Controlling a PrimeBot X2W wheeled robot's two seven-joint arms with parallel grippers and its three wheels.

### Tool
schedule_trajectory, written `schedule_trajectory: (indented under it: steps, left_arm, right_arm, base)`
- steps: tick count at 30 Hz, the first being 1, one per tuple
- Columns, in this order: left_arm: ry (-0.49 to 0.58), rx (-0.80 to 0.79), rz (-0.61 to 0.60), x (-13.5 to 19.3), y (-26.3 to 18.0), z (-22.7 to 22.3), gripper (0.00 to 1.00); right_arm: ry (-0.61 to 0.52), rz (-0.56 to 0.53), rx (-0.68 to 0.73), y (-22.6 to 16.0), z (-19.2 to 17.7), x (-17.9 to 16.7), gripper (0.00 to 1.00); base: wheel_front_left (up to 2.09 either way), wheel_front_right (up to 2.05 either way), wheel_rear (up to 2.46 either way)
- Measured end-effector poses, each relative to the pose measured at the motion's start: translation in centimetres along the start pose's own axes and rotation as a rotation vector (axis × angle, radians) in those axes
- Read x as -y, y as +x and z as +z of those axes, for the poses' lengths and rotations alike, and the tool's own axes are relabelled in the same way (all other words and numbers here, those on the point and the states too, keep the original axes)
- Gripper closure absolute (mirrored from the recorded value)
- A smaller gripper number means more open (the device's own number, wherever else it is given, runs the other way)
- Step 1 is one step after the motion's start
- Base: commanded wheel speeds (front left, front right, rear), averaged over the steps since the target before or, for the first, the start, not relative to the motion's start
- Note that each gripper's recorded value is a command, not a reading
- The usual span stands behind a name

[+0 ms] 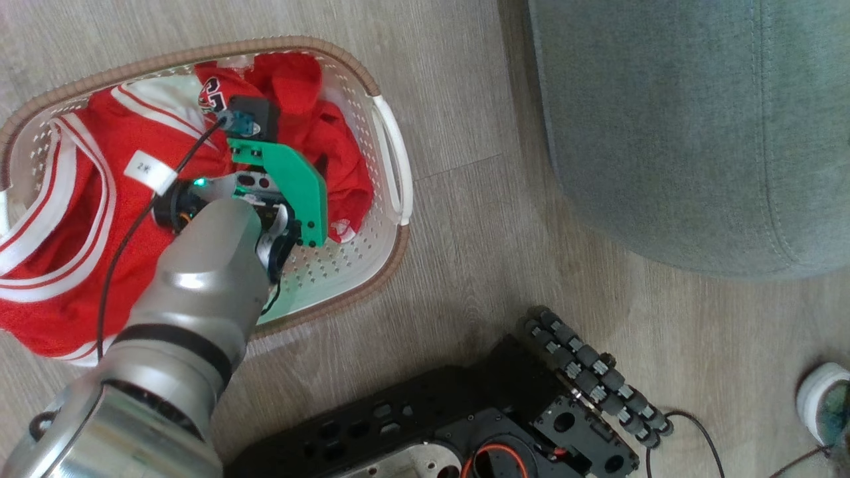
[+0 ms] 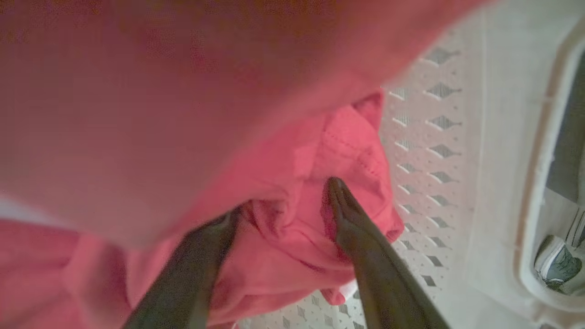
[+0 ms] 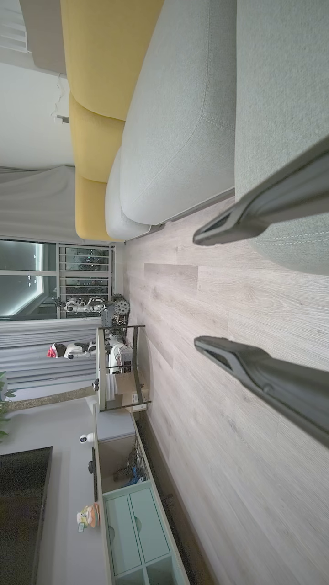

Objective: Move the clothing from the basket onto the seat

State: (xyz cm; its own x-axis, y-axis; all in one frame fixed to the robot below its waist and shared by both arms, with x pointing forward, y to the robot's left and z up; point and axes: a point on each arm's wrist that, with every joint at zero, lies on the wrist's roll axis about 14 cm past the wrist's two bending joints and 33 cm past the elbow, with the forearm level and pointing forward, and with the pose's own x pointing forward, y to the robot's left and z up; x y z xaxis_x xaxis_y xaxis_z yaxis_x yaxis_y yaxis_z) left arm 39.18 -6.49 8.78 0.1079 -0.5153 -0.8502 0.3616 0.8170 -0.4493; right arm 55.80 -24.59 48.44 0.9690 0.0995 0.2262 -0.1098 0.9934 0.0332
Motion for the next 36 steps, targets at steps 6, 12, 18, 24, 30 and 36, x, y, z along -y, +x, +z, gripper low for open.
schedule_trajectory:
  steps: [6,12,18,24,30,36]
  left_arm:
    - [0.0,-0.033,-0.018,0.3,-0.2,-0.1,1.0]
    - [0.003,-0.023,-0.027,0.6,-0.9,0.5,1.0]
    - [0.014,0.086,-0.052,1.9,-3.4,2.6,1.0]
    - [0.027,0.23,-0.083,4.1,-7.5,4.3,1.0]
    - [0.089,0.42,-0.079,6.1,-13.4,6.4,1.0]
    - [0.149,0.53,-0.071,7.8,-18.3,6.4,1.0]
  right_arm:
    - [-0.001,0.002,0.0,0.0,0.1,-0.1,0.0]
    - [-0.014,0.011,0.011,0.1,0.8,-0.4,0.0]
    - [-0.016,0.02,0.063,0.2,3.7,-0.8,0.0]
    - [-0.018,0.011,0.098,-1.0,7.1,-1.0,0.0]
    - [0.0,0.011,0.097,-3.8,9.9,-1.9,0.0]
    - [0.028,0.015,0.109,-6.4,12.0,-3.1,0.0]
  base:
    - [0.0,0.0,0.0]
    - [0.0,0.0,0.0]
    - [0.0,0.0,0.0]
    - [0.0,0.0,0.0]
    - [0.0,0.0,0.0]
    - [0.0,0.0,0.0]
